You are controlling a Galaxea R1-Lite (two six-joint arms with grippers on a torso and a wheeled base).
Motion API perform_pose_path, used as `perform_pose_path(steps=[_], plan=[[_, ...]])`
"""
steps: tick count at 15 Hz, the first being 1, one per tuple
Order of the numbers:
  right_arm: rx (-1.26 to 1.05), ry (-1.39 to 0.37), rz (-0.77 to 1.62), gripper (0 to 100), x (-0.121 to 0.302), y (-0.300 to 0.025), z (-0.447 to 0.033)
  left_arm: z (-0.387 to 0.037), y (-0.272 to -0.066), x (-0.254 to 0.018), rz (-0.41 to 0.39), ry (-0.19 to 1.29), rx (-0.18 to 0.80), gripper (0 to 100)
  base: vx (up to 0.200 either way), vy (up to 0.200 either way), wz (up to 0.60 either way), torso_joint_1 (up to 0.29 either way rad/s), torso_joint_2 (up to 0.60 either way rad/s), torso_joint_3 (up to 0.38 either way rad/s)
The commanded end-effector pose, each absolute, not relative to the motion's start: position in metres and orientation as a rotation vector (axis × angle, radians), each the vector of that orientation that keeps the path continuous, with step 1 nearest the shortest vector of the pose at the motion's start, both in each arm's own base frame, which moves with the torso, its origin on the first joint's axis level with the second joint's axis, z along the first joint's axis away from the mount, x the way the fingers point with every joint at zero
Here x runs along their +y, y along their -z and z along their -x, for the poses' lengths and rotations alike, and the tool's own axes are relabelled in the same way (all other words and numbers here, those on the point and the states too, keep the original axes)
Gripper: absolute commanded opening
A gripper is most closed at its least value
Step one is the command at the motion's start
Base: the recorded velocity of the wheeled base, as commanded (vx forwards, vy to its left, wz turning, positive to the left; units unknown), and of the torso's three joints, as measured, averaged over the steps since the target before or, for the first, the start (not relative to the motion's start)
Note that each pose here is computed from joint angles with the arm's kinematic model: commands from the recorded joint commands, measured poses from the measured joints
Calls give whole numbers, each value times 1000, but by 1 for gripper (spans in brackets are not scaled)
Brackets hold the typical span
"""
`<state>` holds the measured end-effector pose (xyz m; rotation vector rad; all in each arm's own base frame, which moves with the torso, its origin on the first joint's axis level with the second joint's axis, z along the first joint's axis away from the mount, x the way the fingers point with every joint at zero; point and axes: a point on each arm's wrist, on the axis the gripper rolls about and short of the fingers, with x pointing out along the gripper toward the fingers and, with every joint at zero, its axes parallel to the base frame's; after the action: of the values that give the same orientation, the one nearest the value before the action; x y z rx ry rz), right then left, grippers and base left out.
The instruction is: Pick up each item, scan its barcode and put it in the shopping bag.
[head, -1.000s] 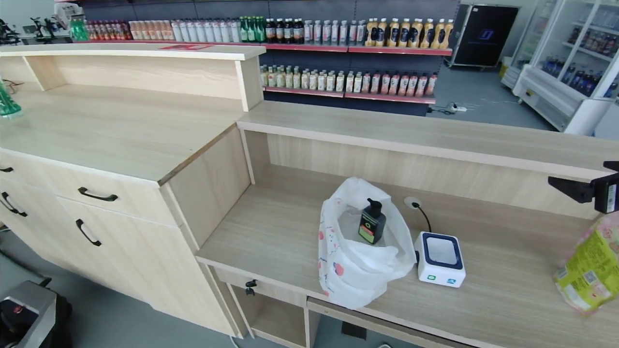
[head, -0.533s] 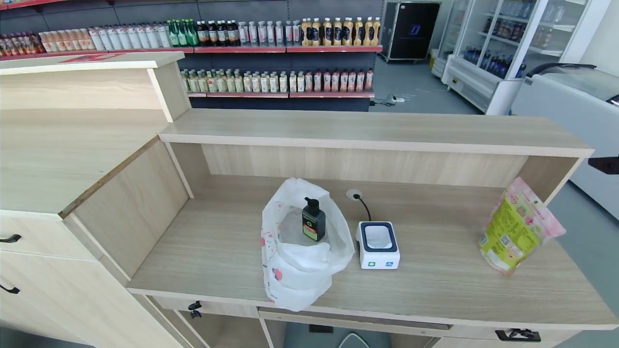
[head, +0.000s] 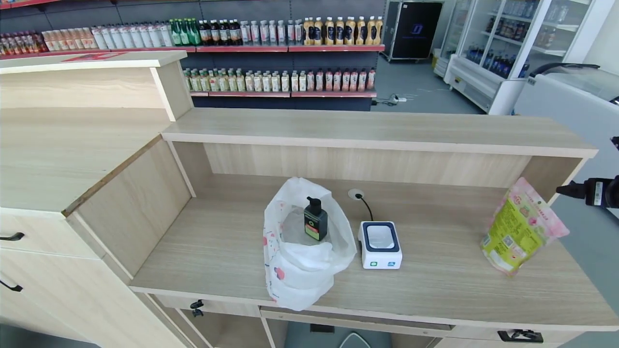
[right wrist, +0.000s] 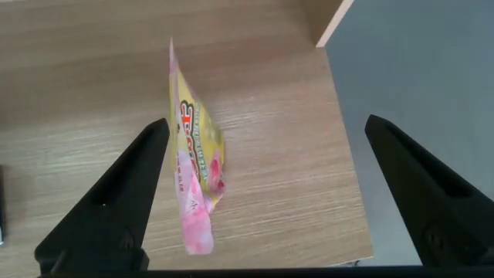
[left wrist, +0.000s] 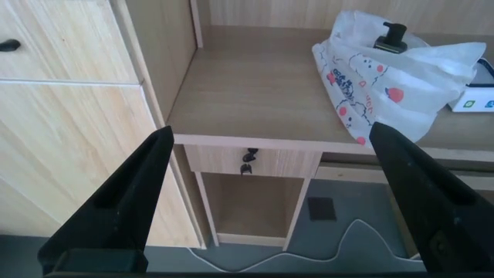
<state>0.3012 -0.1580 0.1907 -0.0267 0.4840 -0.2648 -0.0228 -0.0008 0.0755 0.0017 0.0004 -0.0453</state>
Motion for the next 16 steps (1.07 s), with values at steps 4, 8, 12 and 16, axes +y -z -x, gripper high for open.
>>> perform_pose_path(steps=[4,8,12,16], plan=[[537,208,-16,100,-164,-165,-316,23,-76,-1,-2,46,1,100,0,0,0,0,0,0],[538,127,-34,100,-162,-149,-328,23,-76,-1,-2,46,1,100,0,0,0,0,0,0],[523,13,-24,100,-145,-139,-344,23,-76,-1,-2,46,1,100,0,0,0,0,0,0],[587,-21,-7,100,-141,-109,-350,23,-76,-1,-2,46,1,100,0,0,0,0,0,0]])
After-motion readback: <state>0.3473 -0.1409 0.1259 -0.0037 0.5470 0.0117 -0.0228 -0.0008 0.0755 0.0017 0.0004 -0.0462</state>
